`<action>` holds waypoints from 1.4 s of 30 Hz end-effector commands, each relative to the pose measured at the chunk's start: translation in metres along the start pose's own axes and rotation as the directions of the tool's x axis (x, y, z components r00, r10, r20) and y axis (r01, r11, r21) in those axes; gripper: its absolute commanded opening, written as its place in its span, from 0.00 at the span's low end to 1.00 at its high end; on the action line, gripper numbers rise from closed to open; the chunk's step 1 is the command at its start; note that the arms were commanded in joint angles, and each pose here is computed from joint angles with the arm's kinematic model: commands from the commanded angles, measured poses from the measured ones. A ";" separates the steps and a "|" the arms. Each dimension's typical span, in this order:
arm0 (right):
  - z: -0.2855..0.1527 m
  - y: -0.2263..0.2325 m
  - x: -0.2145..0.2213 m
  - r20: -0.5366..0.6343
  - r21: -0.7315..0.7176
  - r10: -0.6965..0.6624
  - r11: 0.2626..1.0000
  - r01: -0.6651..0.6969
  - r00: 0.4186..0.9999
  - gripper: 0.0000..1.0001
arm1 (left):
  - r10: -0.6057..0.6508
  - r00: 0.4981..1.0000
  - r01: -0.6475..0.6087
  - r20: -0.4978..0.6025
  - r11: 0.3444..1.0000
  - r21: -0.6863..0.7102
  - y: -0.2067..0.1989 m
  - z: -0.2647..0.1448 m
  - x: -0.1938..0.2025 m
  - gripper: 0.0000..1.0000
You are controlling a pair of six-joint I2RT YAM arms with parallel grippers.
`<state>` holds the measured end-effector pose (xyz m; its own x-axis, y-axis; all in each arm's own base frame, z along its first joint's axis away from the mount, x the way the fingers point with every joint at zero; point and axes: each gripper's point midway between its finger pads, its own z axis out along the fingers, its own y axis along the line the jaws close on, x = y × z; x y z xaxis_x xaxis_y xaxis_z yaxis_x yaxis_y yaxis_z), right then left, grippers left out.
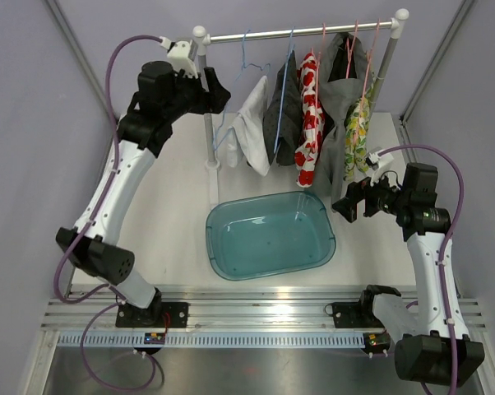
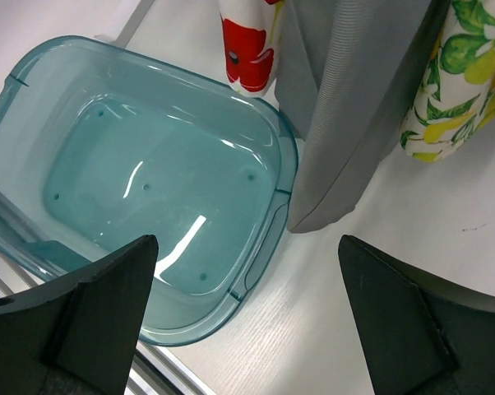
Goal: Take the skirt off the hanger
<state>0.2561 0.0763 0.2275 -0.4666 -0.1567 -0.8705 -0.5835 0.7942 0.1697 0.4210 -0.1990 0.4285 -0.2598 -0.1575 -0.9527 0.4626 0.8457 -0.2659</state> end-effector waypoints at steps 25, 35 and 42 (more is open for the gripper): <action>-0.010 0.021 -0.016 0.087 -0.071 -0.090 0.993 0.096 0.992 0.99 | 0.150 0.961 -0.159 0.232 0.987 0.018 -0.040 0.021 -0.061 0.00; -0.033 0.066 -0.036 0.145 -0.271 -0.202 0.933 0.235 0.969 1.00 | 0.138 0.966 -0.150 0.218 0.988 0.037 -0.044 -0.037 -0.043 0.00; -0.056 0.104 -0.064 0.151 -0.437 -0.210 0.863 0.256 0.966 0.99 | 0.027 0.982 -0.051 0.189 0.991 0.120 -0.054 -0.106 0.006 0.00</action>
<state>0.2080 0.1190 0.3079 -0.2565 -0.2361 -0.9372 -0.8530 0.5114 0.1046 0.3427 -0.1958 0.4292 -0.1424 -0.1219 -0.9823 0.5165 0.8374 -0.1788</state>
